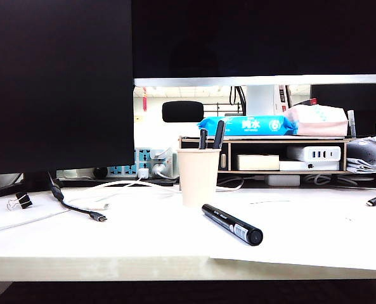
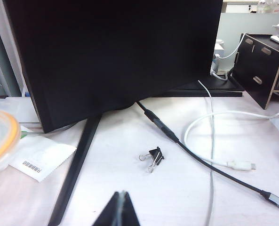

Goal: Pick up the marker from the paper cup and put it on the table.

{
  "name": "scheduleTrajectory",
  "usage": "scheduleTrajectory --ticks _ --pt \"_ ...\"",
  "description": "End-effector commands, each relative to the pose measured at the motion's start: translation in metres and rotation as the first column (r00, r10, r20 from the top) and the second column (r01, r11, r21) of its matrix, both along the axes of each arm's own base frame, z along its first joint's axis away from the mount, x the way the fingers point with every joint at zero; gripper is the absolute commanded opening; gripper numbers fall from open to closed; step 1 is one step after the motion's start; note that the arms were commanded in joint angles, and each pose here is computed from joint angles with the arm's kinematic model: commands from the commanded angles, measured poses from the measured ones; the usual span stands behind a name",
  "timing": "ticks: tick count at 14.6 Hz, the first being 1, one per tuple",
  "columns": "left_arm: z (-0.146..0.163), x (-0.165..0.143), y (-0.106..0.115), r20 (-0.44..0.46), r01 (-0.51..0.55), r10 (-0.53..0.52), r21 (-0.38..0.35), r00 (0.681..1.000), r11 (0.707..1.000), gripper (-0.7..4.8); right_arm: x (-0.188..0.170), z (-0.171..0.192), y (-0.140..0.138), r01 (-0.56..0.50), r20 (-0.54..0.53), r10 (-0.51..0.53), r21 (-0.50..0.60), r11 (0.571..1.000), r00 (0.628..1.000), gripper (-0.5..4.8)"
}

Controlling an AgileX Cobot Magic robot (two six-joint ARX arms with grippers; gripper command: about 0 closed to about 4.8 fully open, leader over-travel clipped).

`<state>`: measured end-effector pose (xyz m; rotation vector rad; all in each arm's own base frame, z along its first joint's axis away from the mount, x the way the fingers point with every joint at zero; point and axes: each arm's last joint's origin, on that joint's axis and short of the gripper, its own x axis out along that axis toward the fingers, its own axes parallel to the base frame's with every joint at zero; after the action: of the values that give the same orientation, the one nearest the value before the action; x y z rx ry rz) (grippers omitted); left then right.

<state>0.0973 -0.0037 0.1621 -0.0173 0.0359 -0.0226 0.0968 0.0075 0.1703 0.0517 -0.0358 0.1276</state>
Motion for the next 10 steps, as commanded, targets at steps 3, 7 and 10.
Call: scheduleTrajectory --ticks 3,7,10 --pt "0.0015 0.0000 0.0001 0.013 0.001 -0.001 0.003 1.000 1.000 -0.04 -0.0001 0.0014 -0.0002 0.005 0.015 -0.005 0.005 1.000 1.000 -0.06" --pt "0.0015 0.0000 0.0001 0.013 0.000 -0.001 0.003 1.000 1.000 -0.04 0.0000 0.0017 -0.0018 0.022 0.018 -0.022 0.005 1.000 1.000 -0.06" --pt "0.0015 0.0000 0.0001 0.013 0.000 -0.001 0.003 1.000 1.000 -0.04 0.0001 0.0017 -0.0019 0.023 0.018 -0.023 0.005 1.000 1.000 -0.06"
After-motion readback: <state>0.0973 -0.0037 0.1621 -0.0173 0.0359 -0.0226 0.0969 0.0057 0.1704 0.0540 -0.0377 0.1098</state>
